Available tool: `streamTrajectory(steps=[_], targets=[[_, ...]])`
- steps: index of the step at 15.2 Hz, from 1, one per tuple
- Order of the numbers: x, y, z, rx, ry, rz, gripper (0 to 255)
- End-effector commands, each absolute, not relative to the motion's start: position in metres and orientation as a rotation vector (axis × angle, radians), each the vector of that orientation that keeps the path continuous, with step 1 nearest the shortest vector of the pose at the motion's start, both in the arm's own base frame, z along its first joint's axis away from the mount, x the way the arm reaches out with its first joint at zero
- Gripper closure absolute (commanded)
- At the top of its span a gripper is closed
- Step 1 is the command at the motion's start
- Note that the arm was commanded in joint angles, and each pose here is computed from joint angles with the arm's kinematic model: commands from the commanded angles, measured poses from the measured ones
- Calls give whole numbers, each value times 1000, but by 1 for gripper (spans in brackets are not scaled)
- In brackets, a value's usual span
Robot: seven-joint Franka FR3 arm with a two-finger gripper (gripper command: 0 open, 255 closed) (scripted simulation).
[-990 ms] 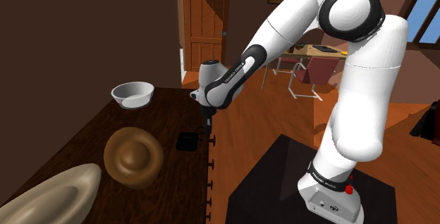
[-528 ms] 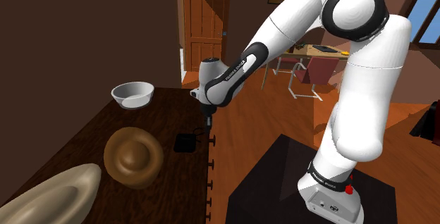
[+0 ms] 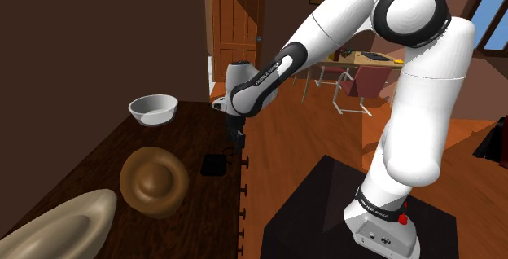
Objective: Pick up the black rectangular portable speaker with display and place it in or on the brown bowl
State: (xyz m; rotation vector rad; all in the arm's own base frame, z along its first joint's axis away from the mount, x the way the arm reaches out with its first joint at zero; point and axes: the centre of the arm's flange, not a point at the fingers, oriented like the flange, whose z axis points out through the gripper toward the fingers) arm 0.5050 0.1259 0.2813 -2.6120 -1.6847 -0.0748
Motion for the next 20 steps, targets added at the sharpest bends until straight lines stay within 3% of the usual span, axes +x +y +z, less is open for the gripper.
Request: streamTrajectory(steps=[1, 9, 17, 18, 20], targets=[[515, 139, 289, -2170, -2185, -134, 0], [516, 144, 249, -2136, -2216, -138, 0], [516, 144, 249, -2136, -2215, -138, 0], [516, 144, 249, -2136, -2215, -138, 255], [516, 144, 249, -2136, -2215, -138, 255]])
